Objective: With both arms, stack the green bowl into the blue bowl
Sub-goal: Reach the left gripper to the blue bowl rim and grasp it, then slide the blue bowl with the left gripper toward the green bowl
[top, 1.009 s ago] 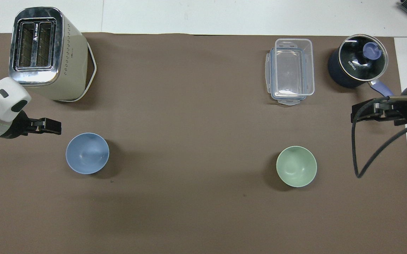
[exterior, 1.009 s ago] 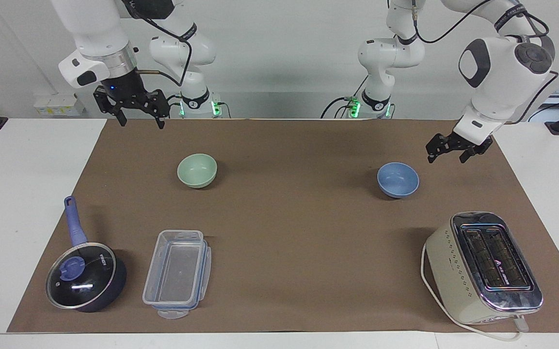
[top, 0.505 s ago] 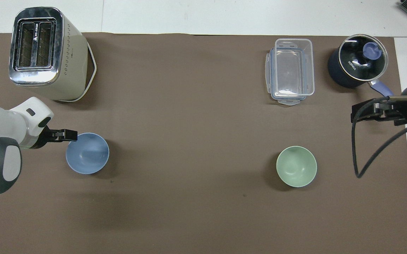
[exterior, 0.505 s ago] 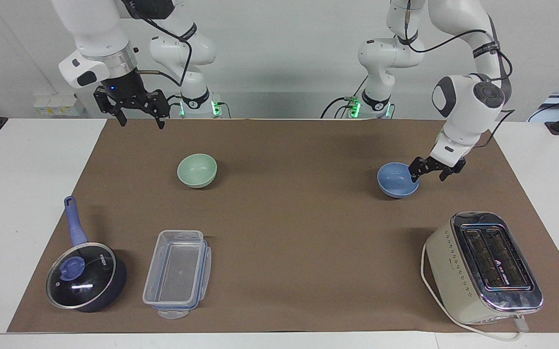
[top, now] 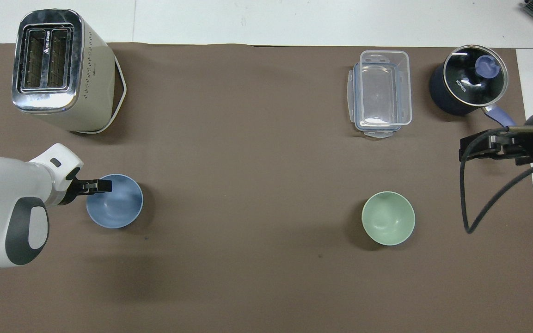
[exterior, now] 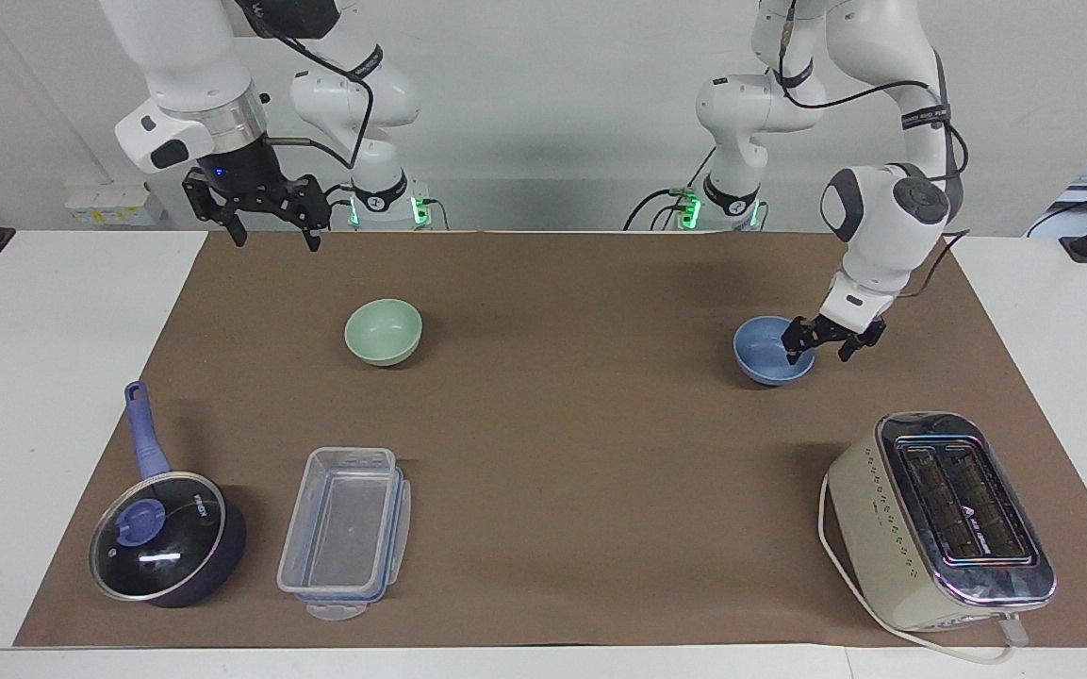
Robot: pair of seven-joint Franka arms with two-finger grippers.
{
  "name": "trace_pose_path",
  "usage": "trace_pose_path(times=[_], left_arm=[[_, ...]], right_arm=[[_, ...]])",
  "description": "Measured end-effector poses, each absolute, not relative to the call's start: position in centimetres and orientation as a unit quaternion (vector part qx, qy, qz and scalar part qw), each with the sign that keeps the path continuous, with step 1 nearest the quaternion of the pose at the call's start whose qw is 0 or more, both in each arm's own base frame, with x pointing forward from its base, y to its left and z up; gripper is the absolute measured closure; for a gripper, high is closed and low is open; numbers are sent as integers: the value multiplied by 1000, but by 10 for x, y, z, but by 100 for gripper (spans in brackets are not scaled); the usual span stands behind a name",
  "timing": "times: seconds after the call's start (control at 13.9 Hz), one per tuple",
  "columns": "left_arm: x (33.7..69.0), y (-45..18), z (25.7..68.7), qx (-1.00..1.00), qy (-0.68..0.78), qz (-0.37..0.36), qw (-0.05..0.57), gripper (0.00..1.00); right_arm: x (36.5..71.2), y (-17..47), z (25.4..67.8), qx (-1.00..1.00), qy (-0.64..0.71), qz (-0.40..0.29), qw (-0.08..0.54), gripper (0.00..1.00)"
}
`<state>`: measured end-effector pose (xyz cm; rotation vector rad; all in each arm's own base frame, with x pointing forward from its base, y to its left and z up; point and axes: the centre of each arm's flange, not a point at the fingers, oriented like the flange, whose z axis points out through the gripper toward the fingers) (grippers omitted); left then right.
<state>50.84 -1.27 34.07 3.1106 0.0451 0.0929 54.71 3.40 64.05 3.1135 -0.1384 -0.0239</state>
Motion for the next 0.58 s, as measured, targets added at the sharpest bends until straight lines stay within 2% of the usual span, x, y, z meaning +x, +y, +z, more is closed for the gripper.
trace_pose_path(times=[0.36, 0.5, 0.58], left_arm=[[508, -12, 339, 999, 17, 28, 15, 76], [510, -12, 342, 999, 18, 32, 16, 92], [512, -13, 349, 999, 17, 32, 17, 95]], right_arm=[[547, 34, 640, 999, -44, -8, 13, 0], [547, 34, 640, 999, -44, -8, 13, 0], [547, 34, 640, 999, -44, -8, 13, 0]])
